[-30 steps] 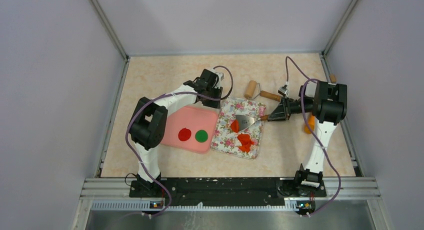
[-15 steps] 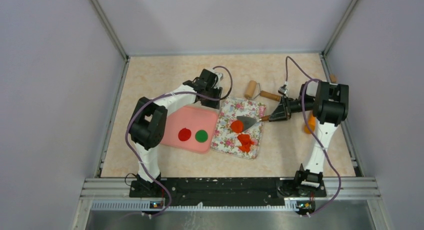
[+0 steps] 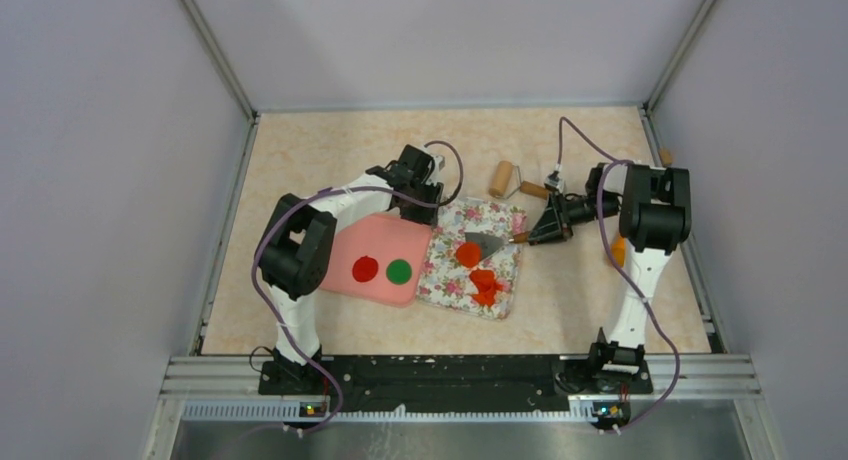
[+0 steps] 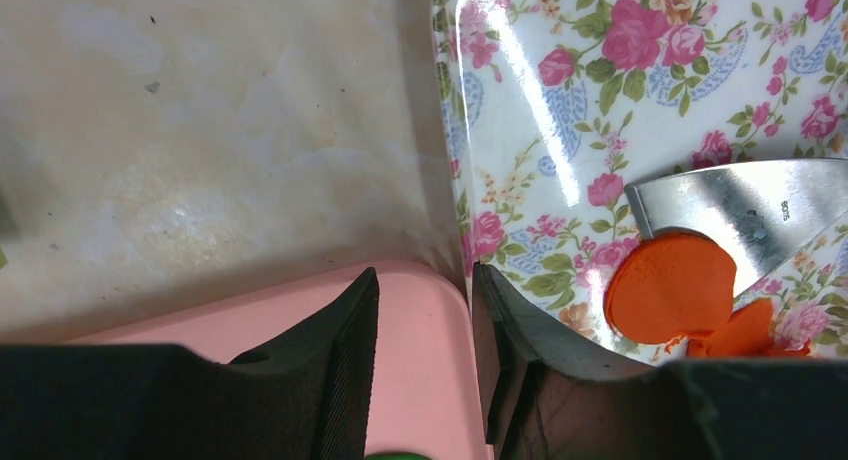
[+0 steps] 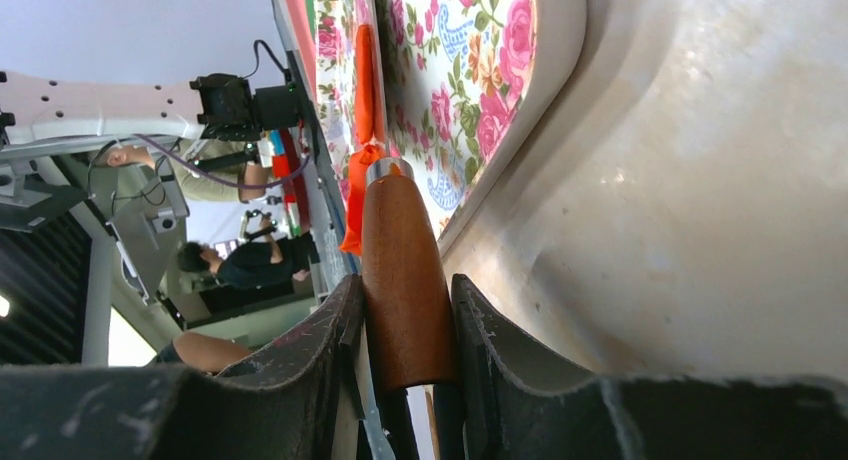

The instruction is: Roll out the dumpling wrappers from the dough

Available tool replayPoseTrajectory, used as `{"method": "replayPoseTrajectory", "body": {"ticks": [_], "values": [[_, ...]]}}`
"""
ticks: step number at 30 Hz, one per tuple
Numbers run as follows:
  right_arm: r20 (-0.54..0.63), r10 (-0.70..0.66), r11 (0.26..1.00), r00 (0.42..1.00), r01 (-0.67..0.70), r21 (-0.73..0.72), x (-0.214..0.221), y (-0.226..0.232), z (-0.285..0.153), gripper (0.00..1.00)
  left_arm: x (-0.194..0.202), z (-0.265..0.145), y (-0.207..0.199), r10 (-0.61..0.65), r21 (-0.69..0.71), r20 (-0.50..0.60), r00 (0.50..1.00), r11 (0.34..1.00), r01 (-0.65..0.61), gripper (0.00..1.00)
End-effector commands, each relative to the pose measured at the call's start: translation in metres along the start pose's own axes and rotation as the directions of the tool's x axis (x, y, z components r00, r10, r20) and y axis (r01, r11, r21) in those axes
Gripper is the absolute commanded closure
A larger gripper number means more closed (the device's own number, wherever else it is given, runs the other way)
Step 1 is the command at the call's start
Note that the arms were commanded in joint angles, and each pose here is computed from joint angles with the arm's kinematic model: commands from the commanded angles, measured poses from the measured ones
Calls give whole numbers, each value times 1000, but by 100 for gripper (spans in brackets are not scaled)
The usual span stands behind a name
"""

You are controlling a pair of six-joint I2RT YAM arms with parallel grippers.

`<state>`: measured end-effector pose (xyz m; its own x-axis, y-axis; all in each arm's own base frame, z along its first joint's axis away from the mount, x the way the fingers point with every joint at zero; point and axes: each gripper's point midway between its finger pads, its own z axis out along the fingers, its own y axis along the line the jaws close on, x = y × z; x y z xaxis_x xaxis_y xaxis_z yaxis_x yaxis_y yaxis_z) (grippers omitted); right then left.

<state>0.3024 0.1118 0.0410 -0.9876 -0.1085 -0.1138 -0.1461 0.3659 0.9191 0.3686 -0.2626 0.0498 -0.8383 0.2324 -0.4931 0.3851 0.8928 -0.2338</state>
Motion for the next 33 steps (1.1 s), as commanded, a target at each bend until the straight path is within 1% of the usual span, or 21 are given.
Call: {"method": "replayPoseTrajectory", "body": {"ticks": [1, 7, 15, 23, 28, 33], "values": [[-86, -136, 973, 987, 149, 175, -2, -33, 8, 100, -1, -9, -6, -18, 37, 22, 1000, 999, 17, 57], [-104, -152, 978, 983, 164, 129, 0, -29, 12, 100, 1, -8, -5, -20, 31, 20, 1000, 999, 19, 57], [-91, -172, 984, 981, 167, -62, 4, 12, 15, 100, 2, -6, -3, -19, 28, 16, 1000, 999, 19, 57], [-111, -173, 979, 979, 158, -131, 13, 23, 13, 100, 3, -9, -1, -10, 18, 23, 1000, 1000, 9, 57], [-110, -177, 978, 978, 163, -129, 12, 26, 12, 100, 2, -11, -1, -8, 16, 28, 1000, 1000, 7, 57], [-77, -172, 977, 982, 160, -139, 9, 34, 9, 100, 1, -12, -1, -7, 17, 33, 999, 1000, 6, 57]]}}
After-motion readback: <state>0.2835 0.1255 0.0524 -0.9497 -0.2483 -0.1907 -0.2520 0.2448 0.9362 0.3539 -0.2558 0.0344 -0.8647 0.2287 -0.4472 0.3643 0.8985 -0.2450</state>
